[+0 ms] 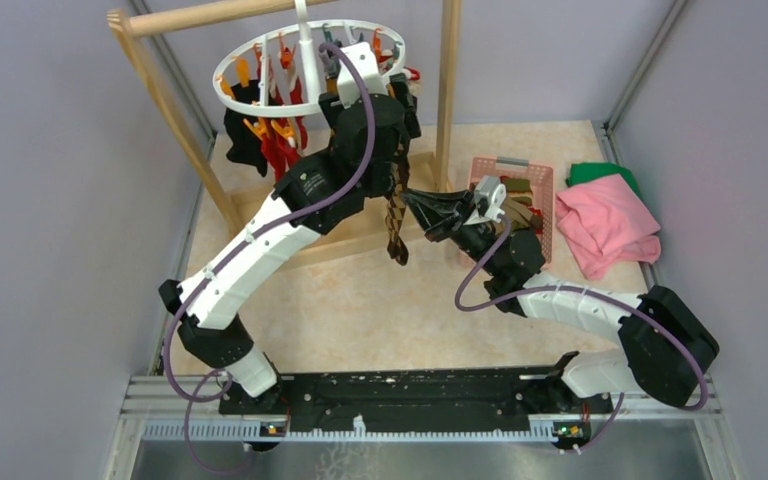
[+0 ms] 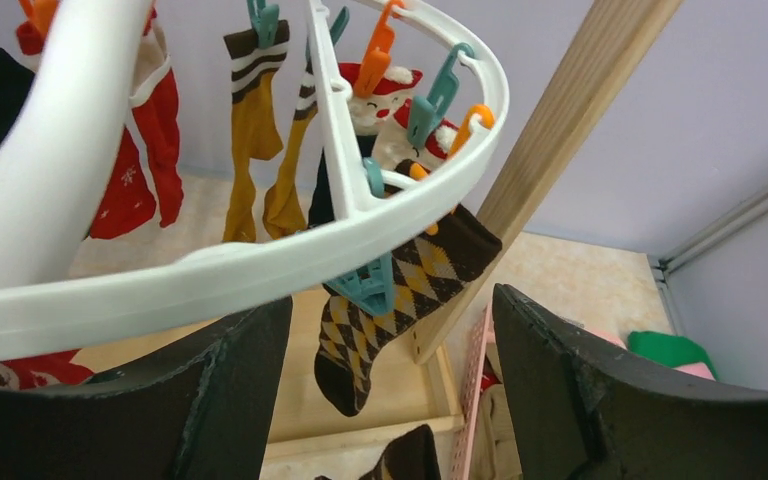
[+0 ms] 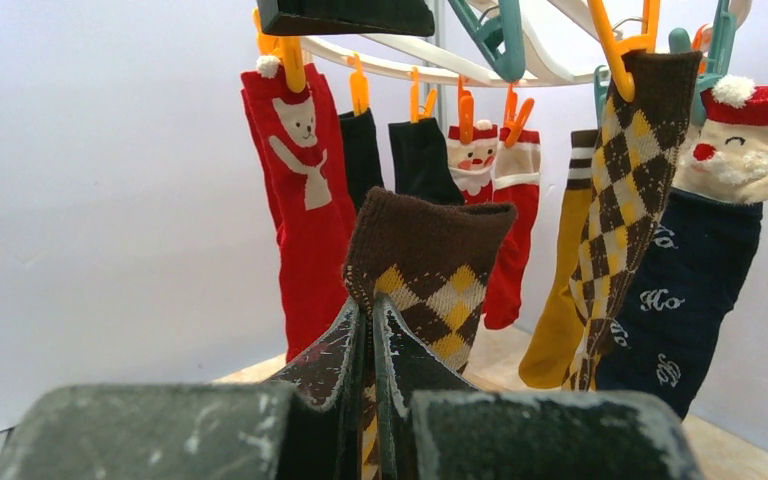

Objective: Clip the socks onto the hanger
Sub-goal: Open the clamp at the hanger.

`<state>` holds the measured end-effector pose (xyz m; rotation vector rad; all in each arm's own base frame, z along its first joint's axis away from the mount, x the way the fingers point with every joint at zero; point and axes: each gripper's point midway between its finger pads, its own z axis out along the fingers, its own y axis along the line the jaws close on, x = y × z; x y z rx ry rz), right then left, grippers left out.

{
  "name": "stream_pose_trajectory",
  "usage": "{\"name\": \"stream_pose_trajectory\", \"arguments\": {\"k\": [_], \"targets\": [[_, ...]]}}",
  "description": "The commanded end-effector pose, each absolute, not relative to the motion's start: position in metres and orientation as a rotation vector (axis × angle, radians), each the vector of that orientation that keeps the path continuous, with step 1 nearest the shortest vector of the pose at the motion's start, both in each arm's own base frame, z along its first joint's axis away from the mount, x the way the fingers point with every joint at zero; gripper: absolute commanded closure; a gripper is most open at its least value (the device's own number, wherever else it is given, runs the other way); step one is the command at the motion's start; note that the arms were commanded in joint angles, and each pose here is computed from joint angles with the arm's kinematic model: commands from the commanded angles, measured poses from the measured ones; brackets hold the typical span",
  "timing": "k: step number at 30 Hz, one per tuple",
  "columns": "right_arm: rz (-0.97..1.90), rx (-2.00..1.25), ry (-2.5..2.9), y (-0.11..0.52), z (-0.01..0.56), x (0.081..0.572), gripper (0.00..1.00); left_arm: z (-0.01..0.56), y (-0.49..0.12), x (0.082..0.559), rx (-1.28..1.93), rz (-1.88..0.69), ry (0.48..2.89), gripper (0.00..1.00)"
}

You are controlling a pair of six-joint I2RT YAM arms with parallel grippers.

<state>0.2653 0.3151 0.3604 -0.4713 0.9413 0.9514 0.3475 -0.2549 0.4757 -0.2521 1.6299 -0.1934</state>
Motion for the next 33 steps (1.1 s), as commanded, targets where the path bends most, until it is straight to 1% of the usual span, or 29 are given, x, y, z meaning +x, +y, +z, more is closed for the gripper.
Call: {"name": "stream_pose_trajectory", "arguments": {"k": [1, 4, 8, 19, 27, 33], "targets": [[0.959, -0.437, 0.863, 0.305, 0.387, 0.261, 1.00, 0.493, -0.263, 0.331, -0.245, -0.297, 1.616, 0.21], [0.962, -0.436, 0.864, 0.306, 0.386, 0.262, 1.00, 0.499, -0.265, 0.324, -0.234, -0.286, 1.602, 0.20], [0.963, -0.437, 0.863, 0.306, 0.386, 0.262, 1.00, 0.497, -0.257, 0.326, -0.245, -0.231, 1.592, 0.19], [0.961, -0.434, 0.860, 0.304, 0.388, 0.261, 1.00, 0.491, -0.241, 0.332, -0.298, -0.188, 1.581, 0.21], [0.959, -0.433, 0.859, 0.303, 0.388, 0.262, 1.00, 0.482, -0.226, 0.358, -0.337, -0.186, 1.586, 0.22], [0.958, -0.430, 0.859, 0.302, 0.388, 0.262, 1.00, 0.484, -0.217, 0.365, -0.352, -0.149, 1.542, 0.23]]}}
